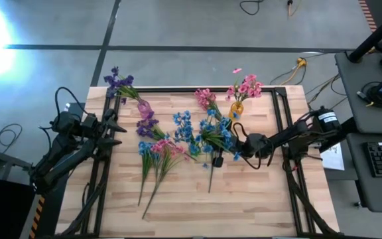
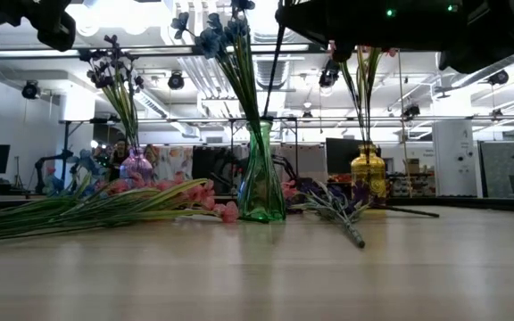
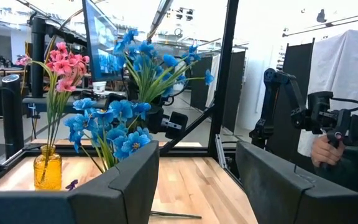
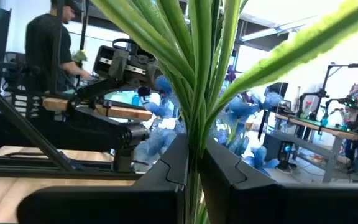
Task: Sort flowers into vase by color
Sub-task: Put the bottom blue flowers into the green vase
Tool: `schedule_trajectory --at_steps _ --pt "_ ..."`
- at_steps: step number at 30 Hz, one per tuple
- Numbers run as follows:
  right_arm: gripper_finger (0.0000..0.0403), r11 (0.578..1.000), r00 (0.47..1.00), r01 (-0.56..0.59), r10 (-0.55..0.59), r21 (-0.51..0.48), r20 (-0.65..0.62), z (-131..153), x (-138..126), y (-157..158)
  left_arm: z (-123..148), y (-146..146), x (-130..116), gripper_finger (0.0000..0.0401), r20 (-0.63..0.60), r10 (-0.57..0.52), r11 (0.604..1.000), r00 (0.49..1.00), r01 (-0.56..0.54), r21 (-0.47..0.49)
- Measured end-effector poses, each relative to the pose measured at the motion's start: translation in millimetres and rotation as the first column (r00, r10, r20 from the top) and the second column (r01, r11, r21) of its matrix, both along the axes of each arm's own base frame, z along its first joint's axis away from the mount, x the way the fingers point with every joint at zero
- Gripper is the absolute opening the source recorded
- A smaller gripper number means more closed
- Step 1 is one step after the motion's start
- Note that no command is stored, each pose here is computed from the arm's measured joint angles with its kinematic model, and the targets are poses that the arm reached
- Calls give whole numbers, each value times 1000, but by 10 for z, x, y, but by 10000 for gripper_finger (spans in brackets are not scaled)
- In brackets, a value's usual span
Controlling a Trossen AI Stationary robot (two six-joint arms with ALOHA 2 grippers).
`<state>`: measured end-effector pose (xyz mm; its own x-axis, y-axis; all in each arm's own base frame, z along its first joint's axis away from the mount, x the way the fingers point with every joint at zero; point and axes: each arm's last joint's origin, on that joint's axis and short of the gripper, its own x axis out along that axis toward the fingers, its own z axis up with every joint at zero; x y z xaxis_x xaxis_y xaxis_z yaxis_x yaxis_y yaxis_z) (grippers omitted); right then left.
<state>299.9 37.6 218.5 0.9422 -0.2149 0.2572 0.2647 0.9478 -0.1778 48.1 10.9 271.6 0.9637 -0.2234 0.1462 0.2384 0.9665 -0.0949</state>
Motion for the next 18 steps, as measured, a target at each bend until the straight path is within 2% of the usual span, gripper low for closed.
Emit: schedule_trajectory --at_steps 13,18 --pt "18 995 1000 -4 6 100 -12 -32 16 -67 1 0 0 201 1 0 1000 1000 0 1" --pt "18 995 999 -3 8 105 -50 -70 24 -66 1 0 0 201 1 0 1000 1000 0 1"
